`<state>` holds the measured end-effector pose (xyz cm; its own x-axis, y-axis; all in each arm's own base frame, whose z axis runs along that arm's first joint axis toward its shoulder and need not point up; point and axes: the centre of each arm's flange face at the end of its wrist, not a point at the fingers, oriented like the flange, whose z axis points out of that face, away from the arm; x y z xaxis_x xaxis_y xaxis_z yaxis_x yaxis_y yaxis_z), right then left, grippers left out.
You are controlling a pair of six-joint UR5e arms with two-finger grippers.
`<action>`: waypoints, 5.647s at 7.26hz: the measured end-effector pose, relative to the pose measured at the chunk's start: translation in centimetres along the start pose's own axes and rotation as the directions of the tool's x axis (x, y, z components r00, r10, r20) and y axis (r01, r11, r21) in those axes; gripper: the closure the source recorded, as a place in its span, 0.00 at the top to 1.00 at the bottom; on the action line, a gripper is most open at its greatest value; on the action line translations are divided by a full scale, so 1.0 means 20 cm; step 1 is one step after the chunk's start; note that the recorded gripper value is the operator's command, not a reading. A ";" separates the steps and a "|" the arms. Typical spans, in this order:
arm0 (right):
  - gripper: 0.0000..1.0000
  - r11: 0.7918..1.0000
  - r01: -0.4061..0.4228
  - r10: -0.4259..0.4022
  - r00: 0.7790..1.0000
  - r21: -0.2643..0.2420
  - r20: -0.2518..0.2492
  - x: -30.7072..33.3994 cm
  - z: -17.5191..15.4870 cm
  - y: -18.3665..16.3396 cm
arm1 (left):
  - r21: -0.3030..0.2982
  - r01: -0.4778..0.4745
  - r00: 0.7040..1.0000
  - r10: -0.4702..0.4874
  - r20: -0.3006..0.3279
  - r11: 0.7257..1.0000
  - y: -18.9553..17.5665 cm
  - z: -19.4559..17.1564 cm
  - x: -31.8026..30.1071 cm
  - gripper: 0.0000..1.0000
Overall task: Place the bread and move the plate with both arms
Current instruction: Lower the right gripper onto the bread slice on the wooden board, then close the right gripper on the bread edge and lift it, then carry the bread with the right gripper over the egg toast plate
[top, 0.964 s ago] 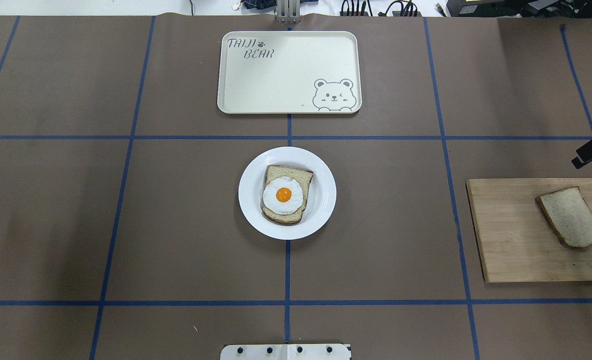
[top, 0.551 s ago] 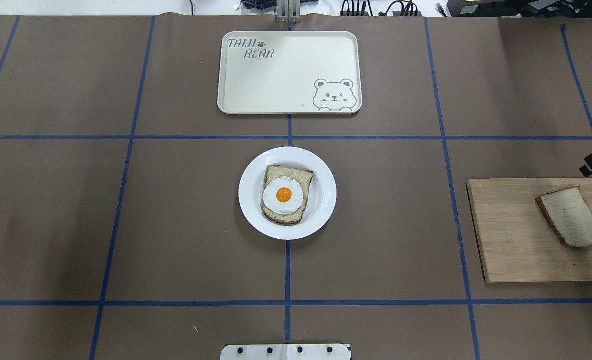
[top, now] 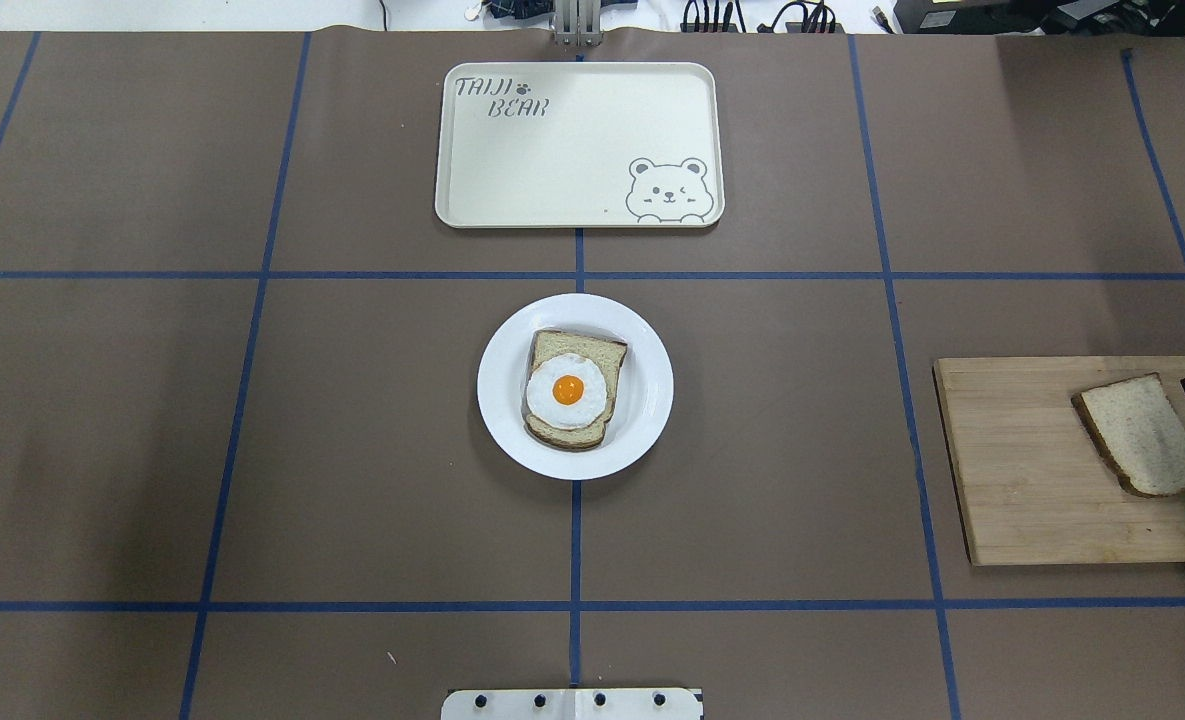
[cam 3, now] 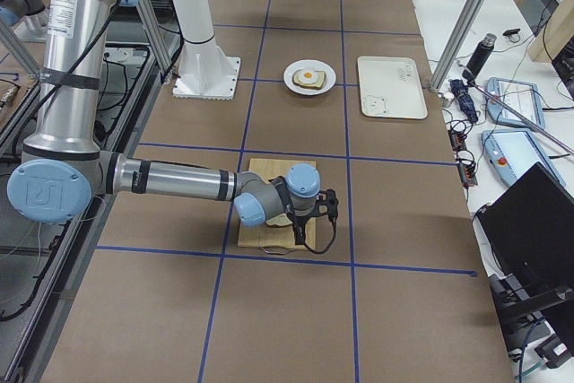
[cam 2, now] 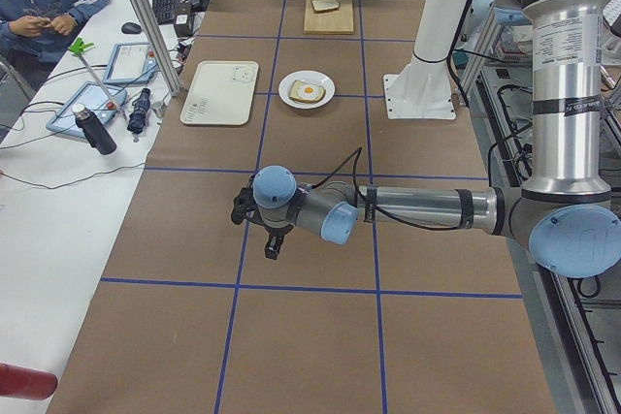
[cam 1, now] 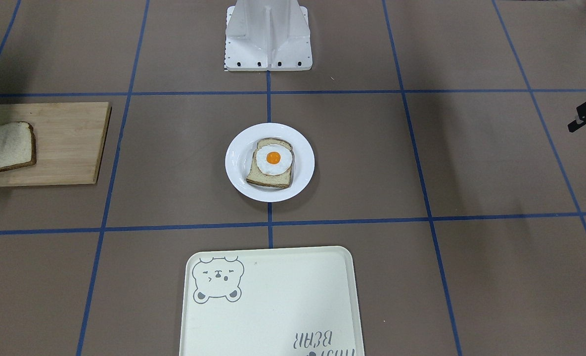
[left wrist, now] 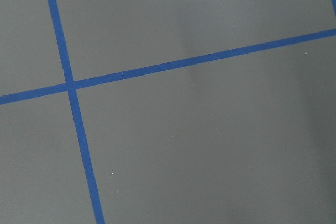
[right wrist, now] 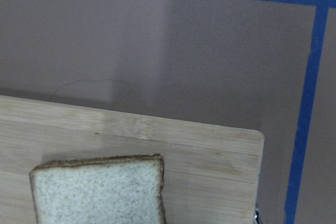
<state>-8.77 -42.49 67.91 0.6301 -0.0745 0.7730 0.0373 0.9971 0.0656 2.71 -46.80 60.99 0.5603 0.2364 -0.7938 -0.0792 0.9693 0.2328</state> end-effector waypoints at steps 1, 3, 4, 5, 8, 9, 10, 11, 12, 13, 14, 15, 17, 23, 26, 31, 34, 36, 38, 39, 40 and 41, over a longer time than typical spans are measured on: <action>0.92 0.999 -0.039 0.038 0.999 0.024 0.025 0.00 0.01 0.00 | 0.001 -0.002 1.000 0.002 -0.001 1.000 0.00 0.00 0.00 0.98; 0.73 0.999 -0.032 0.031 0.998 0.025 0.054 -0.03 0.07 0.02 | 0.001 -0.001 1.000 0.001 -0.001 1.000 0.00 0.00 0.01 0.98; 0.68 1.000 -0.007 0.007 0.998 0.010 0.064 -0.08 0.12 0.04 | 0.001 0.000 1.000 0.000 -0.001 1.000 0.00 0.00 0.01 0.98; 0.64 1.000 0.011 -0.011 0.998 -0.002 0.067 -0.10 0.16 0.05 | 0.001 0.000 1.000 0.000 -0.001 1.000 -0.01 0.00 0.01 0.98; 0.18 1.000 0.022 -0.021 0.998 -0.018 0.063 -0.10 0.19 0.09 | 0.002 -0.002 1.000 0.002 -0.002 1.000 -0.01 -0.01 0.01 0.98; 0.00 1.000 0.022 -0.020 0.998 -0.019 0.062 -0.10 0.19 0.09 | 0.003 -0.002 1.000 0.002 -0.002 1.000 -0.01 -0.01 0.01 0.98; 0.00 1.000 0.021 -0.020 0.998 -0.020 0.061 -0.10 0.19 0.10 | 0.003 -0.002 1.000 0.002 -0.003 1.000 -0.01 -0.01 0.01 0.98; 0.00 1.000 0.022 -0.020 0.998 -0.021 0.064 -0.10 0.19 0.10 | 0.003 -0.002 1.000 0.002 -0.003 1.000 -0.01 -0.01 0.01 0.98; 0.00 1.000 0.022 -0.021 0.998 -0.021 0.065 -0.10 0.19 0.10 | 0.003 -0.003 1.000 0.003 -0.003 1.000 -0.01 -0.01 0.01 0.98; 0.00 1.000 0.025 -0.024 0.997 -0.019 0.068 -0.10 0.19 0.10 | 0.003 -0.003 1.000 0.003 -0.003 1.000 -0.01 -0.01 0.01 0.98; 0.00 0.999 0.030 -0.029 0.997 -0.017 0.076 -0.11 0.18 0.10 | 0.004 -0.003 1.000 0.003 -0.003 1.000 -0.01 -0.01 0.02 0.98; 0.00 0.999 0.035 -0.033 0.995 -0.018 0.090 -0.12 0.17 0.10 | 0.006 -0.005 1.000 0.005 -0.003 1.000 -0.01 -0.02 0.02 0.98; 0.00 0.999 0.039 -0.036 0.993 -0.028 0.115 -0.15 0.16 0.09 | 0.009 -0.009 1.000 0.009 -0.004 1.000 -0.01 -0.02 0.03 0.98; 0.00 0.998 0.046 -0.039 0.980 -0.034 0.197 -0.25 0.08 0.02 | 0.009 -0.009 1.000 0.009 -0.004 1.000 -0.01 -0.02 0.03 0.98; 0.00 0.998 -0.009 0.028 0.946 -0.061 0.322 -0.45 -0.07 -0.18 | 0.010 -0.010 1.000 0.010 -0.004 1.000 -0.01 -0.03 0.03 0.98; 0.00 0.984 -0.101 0.156 0.883 -0.146 0.442 -1.25 -0.29 -0.64 | 0.009 -0.009 1.000 0.009 -0.004 1.000 -0.01 -0.02 0.03 0.98; 0.00 0.981 -0.092 0.162 0.871 -0.171 0.464 -2.17 -0.18 -0.73 | 0.009 -0.008 1.000 0.008 -0.003 1.000 -0.01 -0.02 0.03 0.98; 0.00 0.981 -0.146 0.192 0.857 -0.131 0.478 -2.76 -0.01 -0.58 | 0.009 -0.008 1.000 0.008 -0.004 1.000 -0.01 -0.02 0.03 0.98; 0.00 0.975 -0.210 0.221 0.845 -0.079 0.487 -3.09 0.17 -0.39 | 0.010 -0.011 1.000 0.011 -0.005 1.000 -0.01 -0.03 0.04 0.98; 0.00 0.970 -0.230 0.237 0.843 -0.076 0.483 -3.13 0.23 -0.33 | 0.012 -0.013 1.000 0.013 -0.005 1.000 -0.01 -0.03 0.04 0.98; 0.00 0.966 -0.246 0.254 0.842 -0.079 0.475 -3.12 0.27 -0.28 | 0.014 -0.016 1.000 0.016 -0.006 1.000 -0.02 -0.04 0.05 0.98; 0.00 0.964 -0.256 0.262 0.843 -0.077 0.470 -3.10 0.30 -0.25 | 0.015 -0.018 1.000 0.018 -0.006 1.000 -0.02 -0.04 0.05 0.98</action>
<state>-52.74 -43.02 23.41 0.1769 0.1921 0.9653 -0.0659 0.9809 -0.1831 2.68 -46.83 59.58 0.5540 0.2539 -0.7929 -0.0763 0.9638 0.2554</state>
